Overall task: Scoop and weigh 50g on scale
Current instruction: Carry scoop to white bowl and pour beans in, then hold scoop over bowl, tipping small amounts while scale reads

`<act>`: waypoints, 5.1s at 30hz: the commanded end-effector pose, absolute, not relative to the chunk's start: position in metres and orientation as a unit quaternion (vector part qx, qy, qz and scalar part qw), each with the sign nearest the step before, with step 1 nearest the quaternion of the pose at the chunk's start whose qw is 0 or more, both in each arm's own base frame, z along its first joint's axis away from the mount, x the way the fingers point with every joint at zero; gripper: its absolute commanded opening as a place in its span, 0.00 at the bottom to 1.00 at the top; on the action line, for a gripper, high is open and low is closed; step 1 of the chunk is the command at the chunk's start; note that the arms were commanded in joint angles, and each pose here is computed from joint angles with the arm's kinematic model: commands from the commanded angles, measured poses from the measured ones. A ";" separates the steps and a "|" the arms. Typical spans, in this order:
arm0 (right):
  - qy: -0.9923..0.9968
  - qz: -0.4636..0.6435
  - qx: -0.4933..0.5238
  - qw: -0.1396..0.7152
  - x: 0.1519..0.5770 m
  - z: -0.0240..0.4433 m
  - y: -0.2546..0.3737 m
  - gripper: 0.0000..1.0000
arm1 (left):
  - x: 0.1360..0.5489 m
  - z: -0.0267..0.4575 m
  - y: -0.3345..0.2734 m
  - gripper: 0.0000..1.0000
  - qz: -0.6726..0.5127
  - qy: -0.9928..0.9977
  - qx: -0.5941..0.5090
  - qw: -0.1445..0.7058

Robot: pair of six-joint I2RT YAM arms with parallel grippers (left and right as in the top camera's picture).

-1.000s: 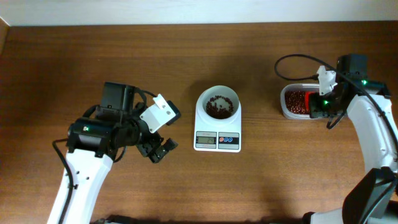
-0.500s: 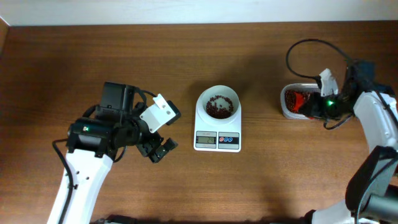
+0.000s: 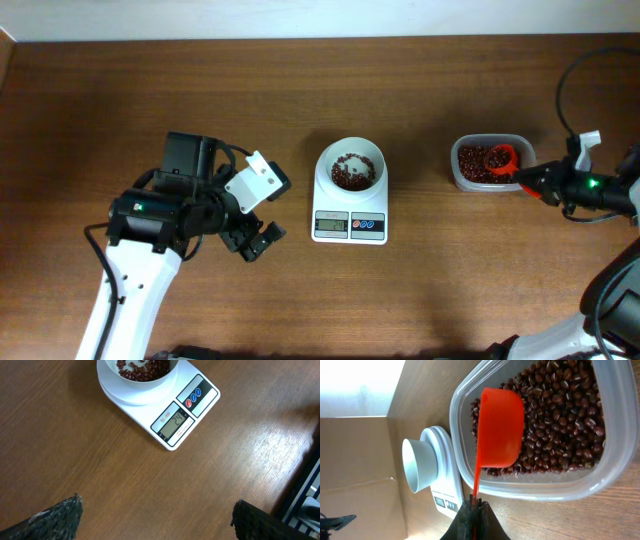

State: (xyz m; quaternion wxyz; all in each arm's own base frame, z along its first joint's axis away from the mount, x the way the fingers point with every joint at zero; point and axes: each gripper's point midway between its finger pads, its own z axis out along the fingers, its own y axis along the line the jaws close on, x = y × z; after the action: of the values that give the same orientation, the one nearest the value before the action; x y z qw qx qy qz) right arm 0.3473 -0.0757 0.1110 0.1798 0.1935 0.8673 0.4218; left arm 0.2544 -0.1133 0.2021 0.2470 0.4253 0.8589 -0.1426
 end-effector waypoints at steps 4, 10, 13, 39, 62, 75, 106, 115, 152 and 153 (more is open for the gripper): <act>0.847 0.456 0.199 0.186 0.344 0.118 -0.074 0.04 | 0.253 0.200 -0.114 0.99 -0.147 0.856 0.430 0.246; 0.813 0.510 0.194 0.204 0.349 0.138 -0.064 0.04 | 0.253 0.200 -0.114 0.99 -0.147 0.856 0.430 0.246; 0.798 0.537 0.176 0.208 0.354 0.148 -0.049 0.04 | 0.253 0.200 -0.114 0.99 -0.146 0.856 0.430 0.246; 0.831 0.505 -0.173 0.156 0.360 0.133 0.167 0.04 | 0.253 0.200 -0.114 0.99 -0.147 0.856 0.430 0.246; 0.829 0.470 -0.228 0.201 0.366 0.135 0.168 0.04 | 0.253 0.200 -0.114 0.99 -0.147 0.856 0.430 0.246; 0.878 0.305 -0.299 0.219 0.354 0.138 0.174 0.04 | 0.253 0.200 -0.114 0.99 -0.147 0.856 0.430 0.246; 0.856 0.324 -0.315 0.251 0.360 0.155 0.190 0.04 | 0.253 0.200 -0.114 0.99 -0.147 0.856 0.430 0.246; 0.876 0.286 -0.306 0.241 0.362 0.144 0.181 0.04 | 0.253 0.201 -0.114 0.99 -0.147 0.856 0.430 0.246; 0.868 0.269 -0.323 0.264 0.364 0.168 0.189 0.04 | 0.253 0.200 -0.114 0.99 -0.146 0.856 0.430 0.246; 0.869 0.271 -0.322 0.261 0.363 0.167 0.189 0.04 | 0.253 0.200 -0.114 0.99 -0.146 0.856 0.430 0.246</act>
State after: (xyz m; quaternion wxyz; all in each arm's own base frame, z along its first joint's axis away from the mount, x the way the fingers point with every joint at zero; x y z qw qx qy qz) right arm 0.3660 0.1810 0.1512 0.2483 -0.3107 0.8809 0.2566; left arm 0.2543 -0.1133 0.2021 0.2469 0.4253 0.8590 -0.1427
